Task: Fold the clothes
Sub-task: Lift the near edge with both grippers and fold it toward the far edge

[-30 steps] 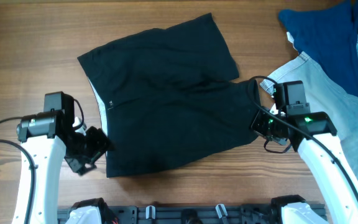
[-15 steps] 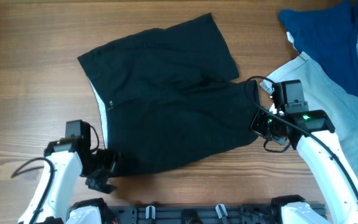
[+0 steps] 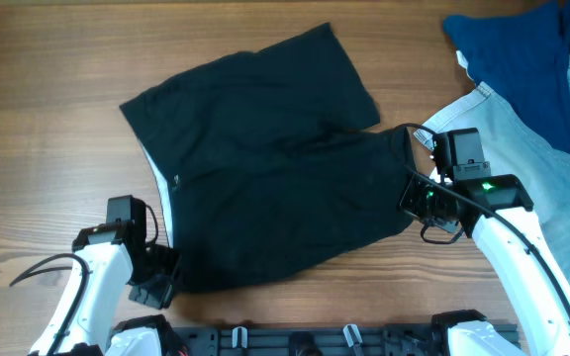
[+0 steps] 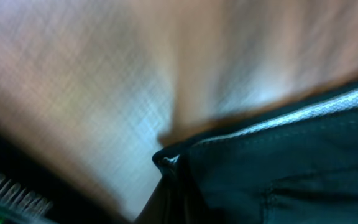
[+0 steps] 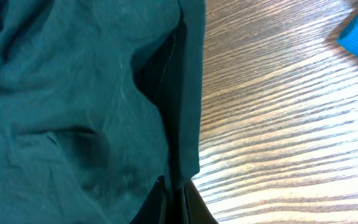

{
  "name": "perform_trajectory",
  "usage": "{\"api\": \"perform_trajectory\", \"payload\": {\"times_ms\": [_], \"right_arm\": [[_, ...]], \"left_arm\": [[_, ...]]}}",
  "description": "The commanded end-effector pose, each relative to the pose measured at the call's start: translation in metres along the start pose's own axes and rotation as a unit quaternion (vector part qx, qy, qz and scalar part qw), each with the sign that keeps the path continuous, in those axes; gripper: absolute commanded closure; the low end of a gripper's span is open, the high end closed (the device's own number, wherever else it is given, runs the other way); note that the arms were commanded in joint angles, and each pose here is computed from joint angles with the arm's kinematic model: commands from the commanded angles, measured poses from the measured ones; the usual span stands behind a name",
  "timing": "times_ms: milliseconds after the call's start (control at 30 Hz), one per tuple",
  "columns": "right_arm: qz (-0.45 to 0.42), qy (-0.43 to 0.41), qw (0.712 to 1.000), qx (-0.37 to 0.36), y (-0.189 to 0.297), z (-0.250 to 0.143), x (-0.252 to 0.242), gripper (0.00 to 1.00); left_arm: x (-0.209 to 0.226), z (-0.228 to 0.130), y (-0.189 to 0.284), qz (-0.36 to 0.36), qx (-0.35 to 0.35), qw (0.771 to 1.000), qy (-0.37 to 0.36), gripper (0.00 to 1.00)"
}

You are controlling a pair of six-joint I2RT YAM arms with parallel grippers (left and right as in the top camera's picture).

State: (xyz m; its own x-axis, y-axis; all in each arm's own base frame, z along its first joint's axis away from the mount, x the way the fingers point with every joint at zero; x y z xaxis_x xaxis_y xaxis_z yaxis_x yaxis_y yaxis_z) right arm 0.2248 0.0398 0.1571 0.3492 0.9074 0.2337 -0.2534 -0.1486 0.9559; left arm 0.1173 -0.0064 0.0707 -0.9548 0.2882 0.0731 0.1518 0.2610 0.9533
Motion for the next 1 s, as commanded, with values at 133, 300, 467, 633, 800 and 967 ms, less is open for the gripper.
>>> {"api": "perform_trajectory", "payload": {"times_ms": [133, 300, 467, 633, 800, 967], "right_arm": [[0.048, 0.102, 0.982, -0.153, 0.060, 0.057, 0.036, 0.96], [0.112, 0.137, 0.953, -0.248, 0.064, 0.111, 0.074, 0.96], [0.226, 0.188, 0.913, -0.285, 0.025, 0.153, 0.118, 0.96], [0.294, 0.221, 0.862, -0.350, -0.012, 0.176, 0.164, 0.96], [0.320, 0.244, 0.835, -0.376, -0.041, 0.174, 0.190, 0.96], [0.331, 0.250, 0.814, -0.407, -0.063, 0.178, 0.206, 0.96]], "left_arm": [[-0.023, -0.013, 0.089, -0.067, -0.043, 0.984, -0.158, 0.96], [-0.077, 0.030, 0.160, -0.232, -0.223, 0.940, -0.108, 0.96], [-0.136, 0.065, 0.177, -0.334, -0.272, 0.897, -0.093, 0.96], [-0.197, 0.110, 0.151, -0.363, -0.300, 0.877, -0.098, 0.96], [-0.212, 0.129, 0.146, -0.370, -0.339, 0.861, -0.084, 0.96], [-0.207, 0.138, 0.141, -0.340, -0.367, 0.864, -0.061, 0.96]]}}
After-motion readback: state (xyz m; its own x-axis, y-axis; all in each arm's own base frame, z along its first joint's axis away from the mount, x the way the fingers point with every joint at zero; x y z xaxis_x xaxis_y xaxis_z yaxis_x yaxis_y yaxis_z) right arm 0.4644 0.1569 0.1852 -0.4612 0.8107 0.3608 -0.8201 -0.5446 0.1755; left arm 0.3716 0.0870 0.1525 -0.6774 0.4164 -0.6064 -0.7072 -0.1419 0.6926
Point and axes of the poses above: each gripper's point midway between its finger pads, its own y axis back along the fingers, its own x axis along the line the jaws close on, z = x × y, the point moved 7 cm from there along y, back along the fingers, and after that the axes turned 3 degrees about y, right-handed, at the moved point
